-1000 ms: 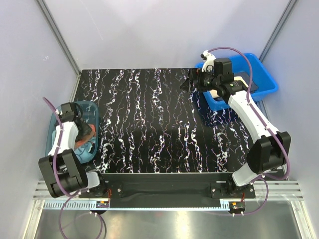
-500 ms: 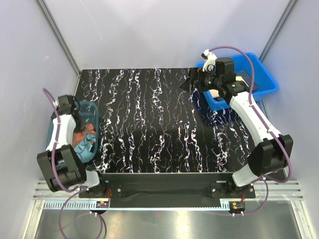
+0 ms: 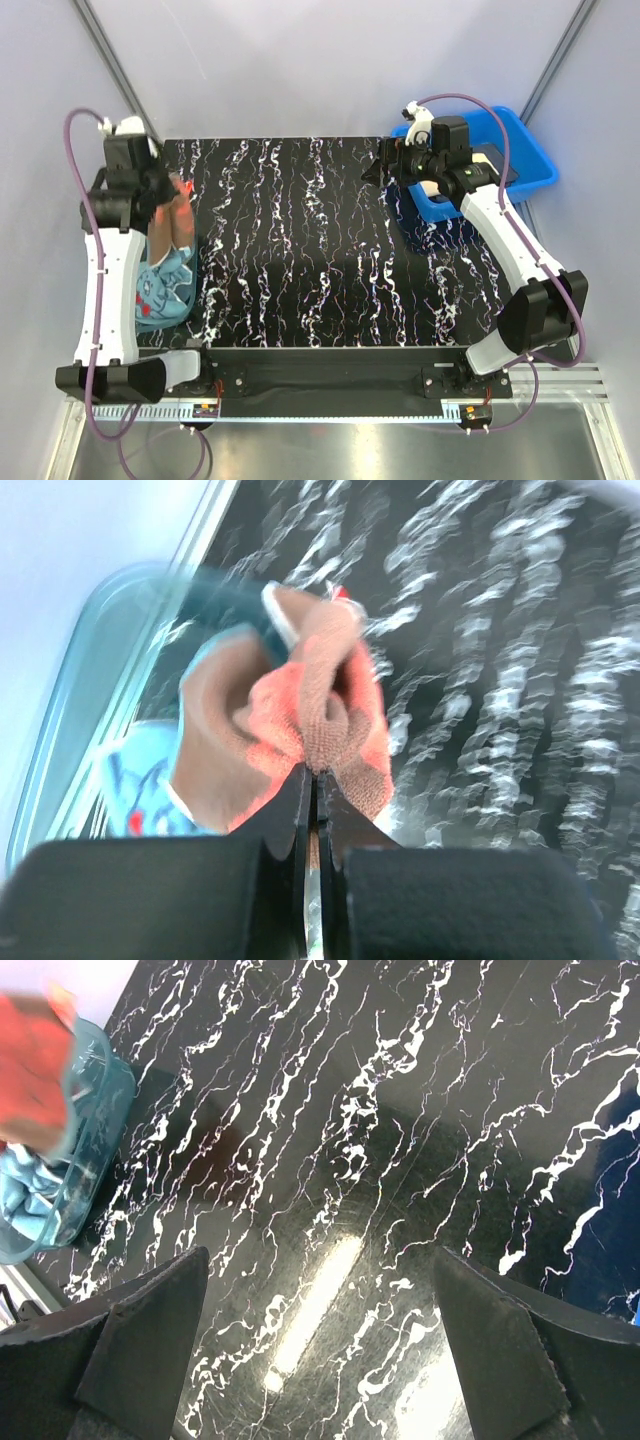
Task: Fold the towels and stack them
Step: Grab crumpled towel, then move the towel to the center of the board
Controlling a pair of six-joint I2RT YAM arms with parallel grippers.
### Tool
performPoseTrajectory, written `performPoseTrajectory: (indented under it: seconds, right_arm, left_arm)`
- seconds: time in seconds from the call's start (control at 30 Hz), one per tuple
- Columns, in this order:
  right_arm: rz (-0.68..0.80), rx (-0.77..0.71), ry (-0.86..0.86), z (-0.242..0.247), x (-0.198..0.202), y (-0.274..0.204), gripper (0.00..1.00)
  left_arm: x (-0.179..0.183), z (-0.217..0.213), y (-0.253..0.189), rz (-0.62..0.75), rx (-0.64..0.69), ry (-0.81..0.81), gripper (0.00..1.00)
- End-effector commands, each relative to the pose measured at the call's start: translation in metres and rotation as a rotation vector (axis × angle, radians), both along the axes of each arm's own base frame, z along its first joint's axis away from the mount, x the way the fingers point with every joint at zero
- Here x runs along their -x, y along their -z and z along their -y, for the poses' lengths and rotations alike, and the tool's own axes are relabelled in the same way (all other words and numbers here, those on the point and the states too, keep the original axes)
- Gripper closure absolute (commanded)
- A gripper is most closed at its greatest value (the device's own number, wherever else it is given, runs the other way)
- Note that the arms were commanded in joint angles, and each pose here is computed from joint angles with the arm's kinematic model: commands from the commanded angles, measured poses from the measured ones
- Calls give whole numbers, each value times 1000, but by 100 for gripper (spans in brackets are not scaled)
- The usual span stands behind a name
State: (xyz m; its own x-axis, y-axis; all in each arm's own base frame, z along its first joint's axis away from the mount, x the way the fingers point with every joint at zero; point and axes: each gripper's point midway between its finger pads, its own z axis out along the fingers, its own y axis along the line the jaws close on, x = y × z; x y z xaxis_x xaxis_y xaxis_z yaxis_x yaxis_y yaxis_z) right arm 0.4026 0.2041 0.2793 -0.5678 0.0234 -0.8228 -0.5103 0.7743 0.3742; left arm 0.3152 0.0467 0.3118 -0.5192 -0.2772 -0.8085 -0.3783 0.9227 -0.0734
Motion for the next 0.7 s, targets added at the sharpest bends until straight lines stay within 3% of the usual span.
performPoseTrajectory:
  seconds: [0.0, 0.03, 0.2, 0.3, 0.43, 0.47, 0.5, 0.57, 0.6, 0.67]
  right_arm:
    - [93, -11, -10, -1, 7, -36, 0]
    - [97, -12, -8, 0, 8, -38, 0]
    - [92, -18, 50, 7, 9, -42, 0]
    - [72, -25, 88, 11, 9, -41, 0]
    - [10, -15, 107, 14, 14, -28, 0]
    - [-25, 10, 131, 19, 16, -16, 0]
    - [-44, 21, 136, 20, 18, -10, 0]
    - [-116, 52, 136, 23, 26, 14, 0]
    - [-147, 68, 134, 24, 29, 24, 0]
    - [-221, 100, 117, 25, 39, 53, 0]
  left_arm:
    - [-5, 21, -93, 206, 0, 81, 100]
    - [-6, 28, -101, 215, 13, 107, 100]
    - [-4, 137, -149, 368, 247, 537, 100]
    - [6, 204, -144, 390, 399, 779, 100]
    - [19, 255, -73, 254, 499, 866, 100]
    - [25, 268, -18, 135, 515, 858, 100]
    - [29, 275, 7, 90, 524, 857, 99]
    - [52, 290, 86, -57, 560, 837, 93]
    - [60, 293, 112, -105, 565, 830, 84]
    - [73, 297, 151, -179, 564, 777, 82]
